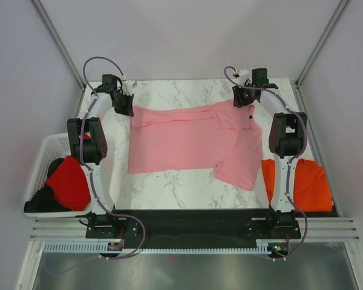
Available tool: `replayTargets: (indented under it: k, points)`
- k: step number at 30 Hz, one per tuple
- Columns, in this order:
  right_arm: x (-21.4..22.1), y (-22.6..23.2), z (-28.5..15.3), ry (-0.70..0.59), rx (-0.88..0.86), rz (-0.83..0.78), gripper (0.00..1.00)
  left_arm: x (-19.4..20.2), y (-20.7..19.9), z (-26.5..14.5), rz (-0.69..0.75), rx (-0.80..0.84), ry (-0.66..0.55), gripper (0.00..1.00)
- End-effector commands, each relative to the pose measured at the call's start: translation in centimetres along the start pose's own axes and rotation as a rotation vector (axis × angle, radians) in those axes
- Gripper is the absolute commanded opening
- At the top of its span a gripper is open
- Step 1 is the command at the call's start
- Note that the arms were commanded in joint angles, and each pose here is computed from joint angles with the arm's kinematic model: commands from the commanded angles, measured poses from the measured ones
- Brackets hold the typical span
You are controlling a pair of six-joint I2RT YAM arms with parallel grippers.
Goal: Fold and stack the t-shirts
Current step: Fold the tshirt
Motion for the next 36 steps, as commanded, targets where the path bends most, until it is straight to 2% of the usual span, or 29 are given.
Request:
replayTargets:
  k: [1,6,7,10,13,19,36]
  points:
    - [-0.8,0.1,0.0,-0.019,0.001,-0.021,0.45,-2.5,-1.0,-4.4,0.008,0.003,-0.094,0.02]
    - [-0.8,0.0,0.1,-0.022,-0.004,-0.017,0.45,-1.2,-1.4,-4.0,0.010,0.022,-0.064,0.02]
    - [-0.9,0.2,0.1,-0.023,-0.006,-0.018,0.45,-0.8,-1.1,-3.6,0.008,0.008,-0.048,0.06]
    - [-0.9,0.2,0.0,-0.025,-0.006,-0.018,0.45,-0.5,0.2,-2.6,-0.008,-0.045,-0.023,0.37]
    - [-1.0,0.2,-0.2,-0.025,-0.006,-0.021,0.45,-0.8,0.9,-2.2,-0.013,-0.053,-0.026,0.41]
    - [-0.9,0.1,-0.6,-0.020,0.007,-0.026,0.45,-0.4,1.5,-0.1,-0.027,-0.027,-0.013,0.43]
    - [-1.0,0.2,-0.4,-0.014,0.029,-0.054,0.45,-0.5,0.7,1.8,-0.053,0.063,-0.022,0.36]
Point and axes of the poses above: each gripper's point midway between its finger pads, its own z axis out along the fingers, its own y axis along the line the jaws close on, x = y × z, the point moved 2 cm from there along -z, back along the fingers, and after that the axes turned 8 degrees about z, right-handed, at the moved point
